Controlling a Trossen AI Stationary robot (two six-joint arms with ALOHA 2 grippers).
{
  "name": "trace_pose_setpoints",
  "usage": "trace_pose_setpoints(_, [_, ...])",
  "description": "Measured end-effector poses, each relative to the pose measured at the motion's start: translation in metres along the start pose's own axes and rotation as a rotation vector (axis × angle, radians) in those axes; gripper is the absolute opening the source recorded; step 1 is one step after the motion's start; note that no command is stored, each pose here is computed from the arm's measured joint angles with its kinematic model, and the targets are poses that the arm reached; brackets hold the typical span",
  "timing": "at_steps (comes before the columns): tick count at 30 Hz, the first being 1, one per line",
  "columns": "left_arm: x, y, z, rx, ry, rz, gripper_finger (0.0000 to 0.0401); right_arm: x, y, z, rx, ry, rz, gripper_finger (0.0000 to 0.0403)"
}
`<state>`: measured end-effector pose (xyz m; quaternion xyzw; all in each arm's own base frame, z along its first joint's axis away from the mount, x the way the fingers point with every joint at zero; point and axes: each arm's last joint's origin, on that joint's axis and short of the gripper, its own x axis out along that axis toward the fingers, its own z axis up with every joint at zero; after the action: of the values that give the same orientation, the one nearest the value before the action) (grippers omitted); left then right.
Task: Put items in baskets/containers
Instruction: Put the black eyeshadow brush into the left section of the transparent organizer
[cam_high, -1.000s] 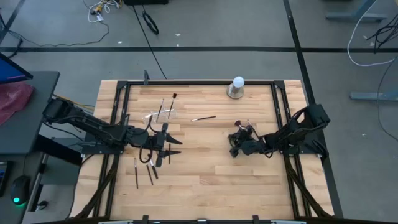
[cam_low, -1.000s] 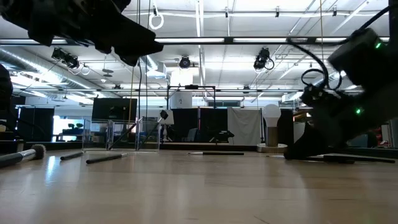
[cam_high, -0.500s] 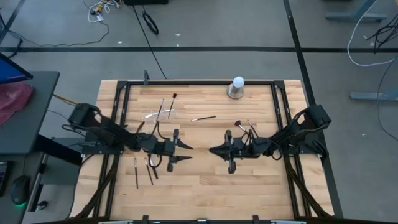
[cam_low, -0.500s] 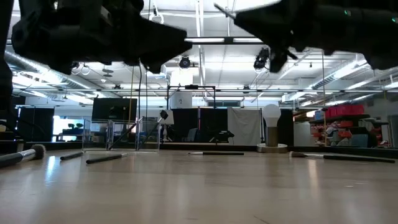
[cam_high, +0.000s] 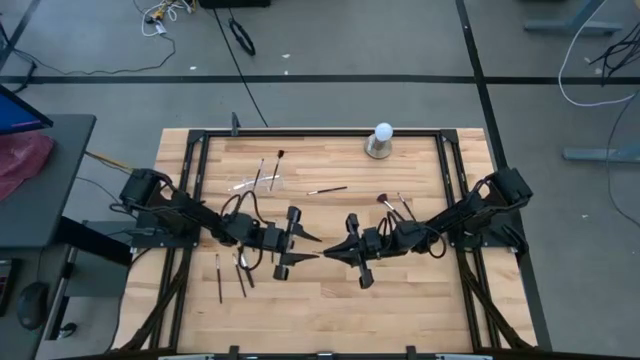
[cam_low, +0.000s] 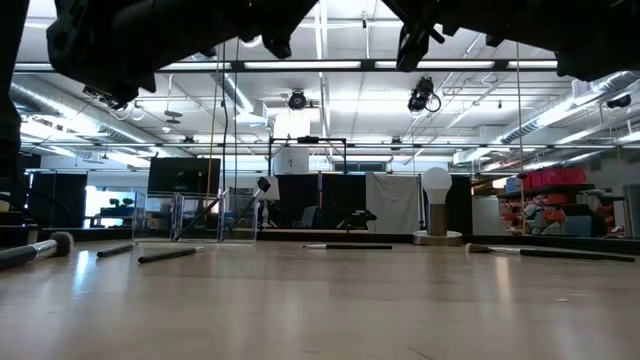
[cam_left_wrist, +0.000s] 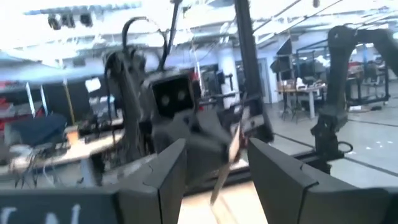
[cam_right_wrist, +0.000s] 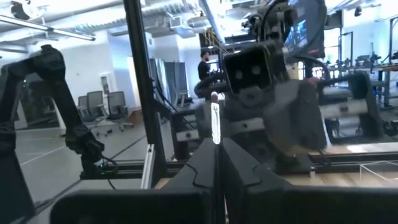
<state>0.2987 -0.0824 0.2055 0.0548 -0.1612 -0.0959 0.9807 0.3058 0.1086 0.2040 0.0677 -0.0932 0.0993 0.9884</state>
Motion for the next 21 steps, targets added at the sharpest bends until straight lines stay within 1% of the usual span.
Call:
trace_pose_setpoints(3, [0.0043, -0.0018, 0.0040, 0.037, -0.028, -0.053, 0.0177, -0.0003, 0.0006, -0.0004, 0.000, 0.003, 0.001, 0.0010])
trace_pose_setpoints(7, [0.0057, -0.0030, 0.0055, 0.037, -0.036, -0.064, 0.0167, -0.0003, 0.0009, -0.0006, -0.002, 0.006, 0.002, 0.0010])
trace_pose_setpoints(10, [0.0058, -0.0029, 0.0053, 0.037, -0.034, -0.063, 0.0137, -0.0004, 0.0009, -0.0004, -0.003, 0.006, 0.001, 0.0010])
trace_pose_setpoints(18, [0.0058, -0.0028, 0.0034, 0.040, -0.013, -0.066, 0.0028, -0.0005, 0.0007, -0.0008, -0.003, 0.009, -0.002, 0.0010])
trace_pose_setpoints(19, [0.0057, -0.0028, 0.0032, 0.044, -0.012, -0.065, 0.0018, -0.0005, 0.0007, -0.0008, -0.002, 0.009, -0.001, 0.0010])
trace_pose_setpoints(21, [0.0057, -0.0029, 0.0032, 0.046, -0.012, -0.067, 0.0012, -0.0005, 0.0008, -0.0008, 0.000, 0.009, 0.000, 0.0011])
